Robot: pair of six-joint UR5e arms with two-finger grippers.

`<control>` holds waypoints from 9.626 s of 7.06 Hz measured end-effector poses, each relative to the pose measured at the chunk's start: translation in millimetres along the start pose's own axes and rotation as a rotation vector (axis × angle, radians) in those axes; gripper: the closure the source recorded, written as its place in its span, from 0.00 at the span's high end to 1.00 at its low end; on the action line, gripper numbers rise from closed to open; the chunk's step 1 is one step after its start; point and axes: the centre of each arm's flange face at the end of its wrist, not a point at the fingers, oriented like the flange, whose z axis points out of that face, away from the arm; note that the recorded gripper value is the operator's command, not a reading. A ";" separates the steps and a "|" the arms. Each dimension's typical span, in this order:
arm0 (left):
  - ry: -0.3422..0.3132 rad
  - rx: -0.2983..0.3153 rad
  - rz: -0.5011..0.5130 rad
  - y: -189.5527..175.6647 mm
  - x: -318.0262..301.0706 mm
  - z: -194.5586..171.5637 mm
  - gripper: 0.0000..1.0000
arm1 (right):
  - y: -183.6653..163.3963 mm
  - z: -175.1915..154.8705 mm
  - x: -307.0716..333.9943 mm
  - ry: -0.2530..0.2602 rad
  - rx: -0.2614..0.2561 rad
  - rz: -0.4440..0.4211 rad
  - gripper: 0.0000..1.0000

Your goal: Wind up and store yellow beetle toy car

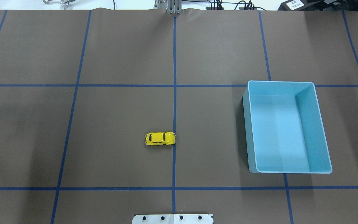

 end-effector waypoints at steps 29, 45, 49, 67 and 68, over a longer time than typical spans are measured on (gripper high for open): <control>0.134 0.065 -0.592 61.0 -70.0 -106.9 1.00 | 93.1 227.5 -775.3 -0.225 0.375 -1.455 1.00; 0.140 0.077 -0.579 51.3 -69.4 -111.6 1.00 | 119.4 252.6 -785.0 -0.273 0.388 -1.333 0.00; 0.140 0.077 -0.580 51.3 -69.4 -111.6 1.00 | 80.2 134.3 -769.5 -0.366 0.394 -1.267 0.00; 0.139 0.083 -0.574 48.0 -68.3 -114.2 1.00 | 67.7 215.2 -377.0 -0.330 0.287 -1.531 0.93; 0.139 0.083 -0.574 48.2 -68.3 -114.2 1.00 | 70.0 217.9 -375.3 -0.332 0.280 -1.525 1.00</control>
